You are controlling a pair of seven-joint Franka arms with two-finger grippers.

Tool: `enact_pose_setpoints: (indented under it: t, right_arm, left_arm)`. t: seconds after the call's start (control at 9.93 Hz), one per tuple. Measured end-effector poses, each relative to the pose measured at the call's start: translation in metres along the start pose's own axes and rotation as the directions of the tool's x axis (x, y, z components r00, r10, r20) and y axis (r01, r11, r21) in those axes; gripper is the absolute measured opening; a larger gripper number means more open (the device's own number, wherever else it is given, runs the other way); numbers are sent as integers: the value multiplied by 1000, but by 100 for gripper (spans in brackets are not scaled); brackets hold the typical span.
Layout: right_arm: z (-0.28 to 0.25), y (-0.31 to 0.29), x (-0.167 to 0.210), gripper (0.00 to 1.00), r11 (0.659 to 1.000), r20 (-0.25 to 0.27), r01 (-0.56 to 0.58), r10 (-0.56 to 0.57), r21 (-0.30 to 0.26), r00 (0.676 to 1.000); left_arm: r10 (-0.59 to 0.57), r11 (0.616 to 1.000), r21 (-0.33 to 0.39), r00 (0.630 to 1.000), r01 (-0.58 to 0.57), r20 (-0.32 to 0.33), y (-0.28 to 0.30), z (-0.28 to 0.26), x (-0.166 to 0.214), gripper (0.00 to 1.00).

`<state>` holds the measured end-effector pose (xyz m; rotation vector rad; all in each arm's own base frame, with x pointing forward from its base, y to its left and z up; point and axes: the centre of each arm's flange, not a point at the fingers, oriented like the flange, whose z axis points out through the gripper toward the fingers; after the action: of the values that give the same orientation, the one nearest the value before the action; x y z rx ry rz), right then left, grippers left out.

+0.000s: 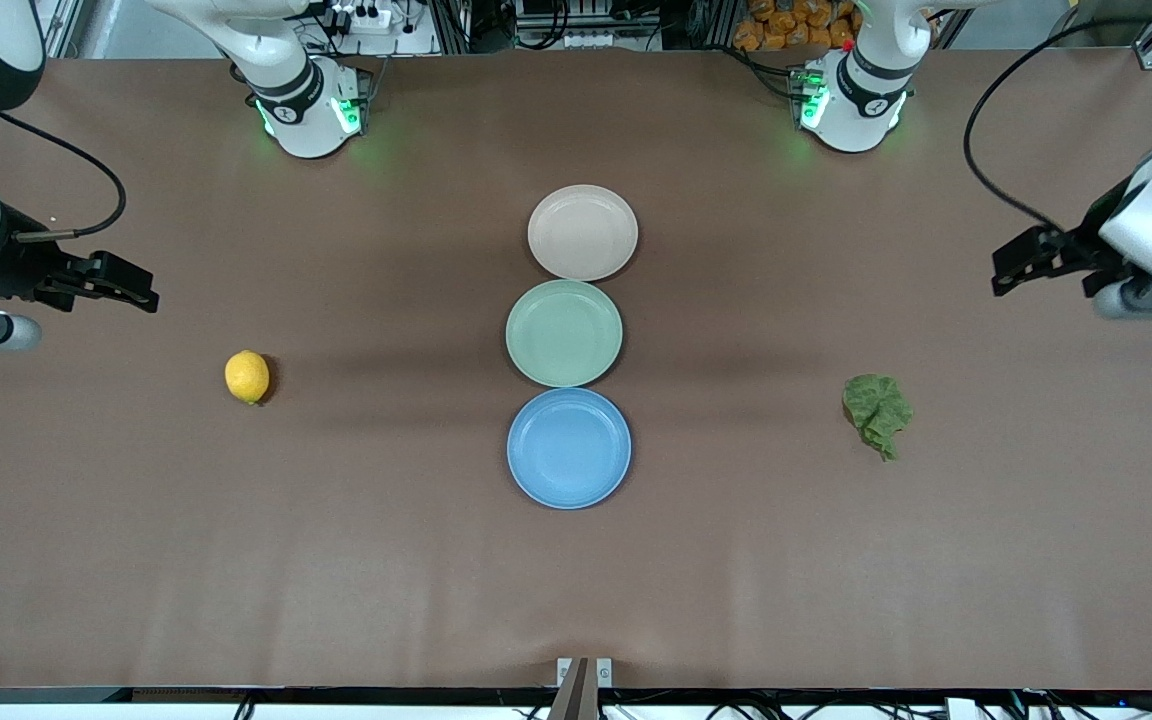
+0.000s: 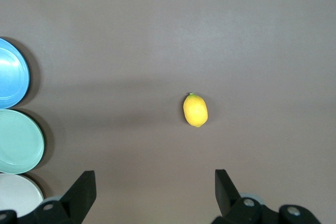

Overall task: Place lemon and lettuce in plates
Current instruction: 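Move the right gripper toward the lemon and the left gripper toward the lettuce, then grasp the lemon with the right gripper while the left gripper grasps the lettuce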

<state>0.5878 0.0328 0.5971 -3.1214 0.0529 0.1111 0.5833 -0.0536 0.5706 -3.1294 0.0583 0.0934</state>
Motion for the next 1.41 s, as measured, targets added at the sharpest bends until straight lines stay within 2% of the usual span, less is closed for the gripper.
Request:
enact_pose_setpoints:
  t: [0.2, 0.5, 0.6, 0.81, 0.91, 1.11, 1.41]
  right_arm:
    - [5, 7, 1, 100, 1000, 12, -13, 13, -1, 1000]
    - [34, 21, 8, 100, 999, 31, -36, 36, -2, 999]
    - [52, 23, 13, 100, 999, 23, -41, 41, -1, 999]
    - [102, 32, 21, 100, 998, 13, -56, 56, -1, 998]
    - [136, 37, 22, 100, 998, 23, -62, 62, -5, 998]
    - [207, 54, 15, 100, 997, 42, -81, 82, -10, 996]
    - [272, 80, 9, 100, 998, 96, -58, 59, -13, 994]
  left_arm:
    - [1, 1000, -4, 997, -1, 78, -5, 63, 28, 100]
    - [4, 1000, -12, 992, -3, 126, -4, 157, 61, 100]
    - [8, 1000, -12, 991, -7, 131, -3, 183, 67, 100]
    - [26, 1000, 10, 995, -27, 95, -4, 231, 85, 100]
    - [33, 999, 14, 997, -34, 75, -4, 259, 93, 100]
    - [41, 999, 6, 996, -42, 84, 1, 311, 101, 100]
    - [44, 999, 0, 994, -44, 97, 3, 348, 104, 98]
